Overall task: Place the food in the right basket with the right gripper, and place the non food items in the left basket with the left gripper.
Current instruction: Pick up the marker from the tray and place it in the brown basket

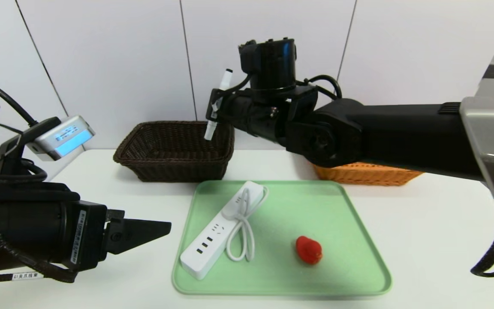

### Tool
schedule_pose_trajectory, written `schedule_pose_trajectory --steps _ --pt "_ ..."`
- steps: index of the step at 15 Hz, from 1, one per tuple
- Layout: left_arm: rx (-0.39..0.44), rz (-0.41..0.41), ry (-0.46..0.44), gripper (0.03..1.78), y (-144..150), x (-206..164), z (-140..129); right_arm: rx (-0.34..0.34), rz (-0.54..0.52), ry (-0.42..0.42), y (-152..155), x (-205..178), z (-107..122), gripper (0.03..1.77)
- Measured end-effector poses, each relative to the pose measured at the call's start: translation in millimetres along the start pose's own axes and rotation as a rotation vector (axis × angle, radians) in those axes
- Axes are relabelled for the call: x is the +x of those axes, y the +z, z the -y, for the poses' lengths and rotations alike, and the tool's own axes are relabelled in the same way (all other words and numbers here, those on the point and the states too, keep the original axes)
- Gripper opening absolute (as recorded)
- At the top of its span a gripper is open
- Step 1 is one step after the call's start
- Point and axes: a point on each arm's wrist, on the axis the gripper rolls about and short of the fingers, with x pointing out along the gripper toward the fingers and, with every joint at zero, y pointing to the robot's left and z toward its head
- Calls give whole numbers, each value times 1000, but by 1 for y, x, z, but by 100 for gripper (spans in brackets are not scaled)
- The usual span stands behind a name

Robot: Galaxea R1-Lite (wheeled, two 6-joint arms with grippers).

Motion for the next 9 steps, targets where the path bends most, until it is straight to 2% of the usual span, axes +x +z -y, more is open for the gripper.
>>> schedule_pose_trajectory --steps 3,6,9 --pt "3 -3 1 169 -2 -1 -1 -25 55 5 -10 18 7 15" --pt "5 -7 2 169 -5 -1 -2 -106 140 25 -21 34 12 15" --pt "4 -8 3 169 -6 -2 -2 -107 125 9 -32 44 21 15"
